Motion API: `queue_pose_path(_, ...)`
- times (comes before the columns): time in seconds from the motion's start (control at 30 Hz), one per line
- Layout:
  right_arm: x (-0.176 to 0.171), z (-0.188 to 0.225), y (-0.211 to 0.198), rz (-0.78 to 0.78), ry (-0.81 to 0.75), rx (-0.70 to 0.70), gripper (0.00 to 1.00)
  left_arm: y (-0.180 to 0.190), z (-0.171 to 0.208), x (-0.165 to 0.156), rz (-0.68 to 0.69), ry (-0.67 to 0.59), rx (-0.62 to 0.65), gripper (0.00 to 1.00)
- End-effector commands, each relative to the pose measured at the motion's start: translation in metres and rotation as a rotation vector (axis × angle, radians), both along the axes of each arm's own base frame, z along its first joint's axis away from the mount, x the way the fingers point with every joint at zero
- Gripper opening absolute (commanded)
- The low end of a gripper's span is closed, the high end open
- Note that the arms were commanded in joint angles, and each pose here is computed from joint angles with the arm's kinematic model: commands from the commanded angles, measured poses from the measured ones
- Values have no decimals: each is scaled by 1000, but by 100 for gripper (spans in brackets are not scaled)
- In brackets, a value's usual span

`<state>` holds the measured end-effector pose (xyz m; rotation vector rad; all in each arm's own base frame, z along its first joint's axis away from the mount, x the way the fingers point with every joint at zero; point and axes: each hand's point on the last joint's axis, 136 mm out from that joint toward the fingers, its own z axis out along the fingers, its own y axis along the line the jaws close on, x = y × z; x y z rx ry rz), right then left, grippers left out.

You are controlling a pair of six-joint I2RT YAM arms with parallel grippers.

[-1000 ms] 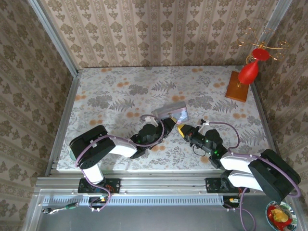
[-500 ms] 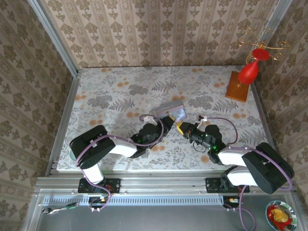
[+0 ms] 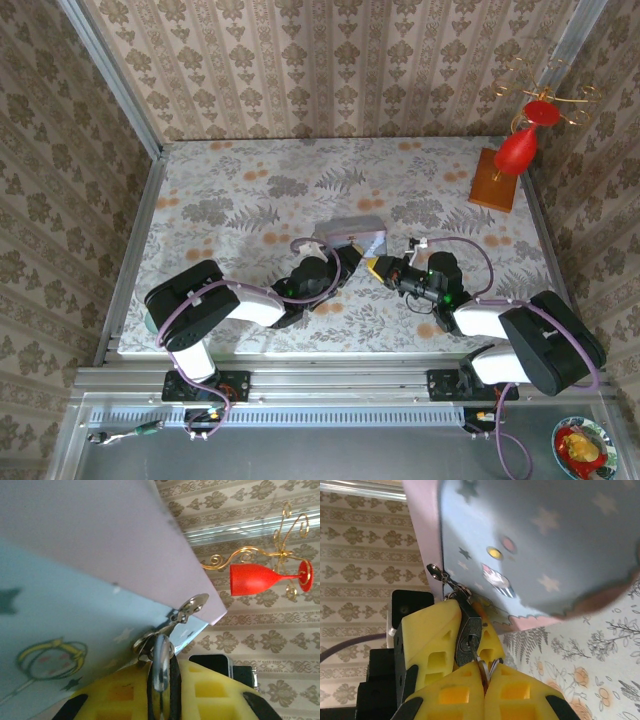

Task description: Unlock the padlock with the key

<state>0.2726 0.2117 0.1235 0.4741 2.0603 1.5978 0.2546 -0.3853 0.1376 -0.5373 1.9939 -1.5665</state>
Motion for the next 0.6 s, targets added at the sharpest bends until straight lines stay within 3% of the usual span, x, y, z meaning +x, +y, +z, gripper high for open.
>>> queue_pose_path(0.0, -15, 10, 21, 147, -61, -6, 0, -51, 74, -58, -322, -110, -187, 0)
queue_pose_path(0.57, -6, 32, 24, 86, -15, 139, 0, -63, 72, -65, -374, -102, -195, 0)
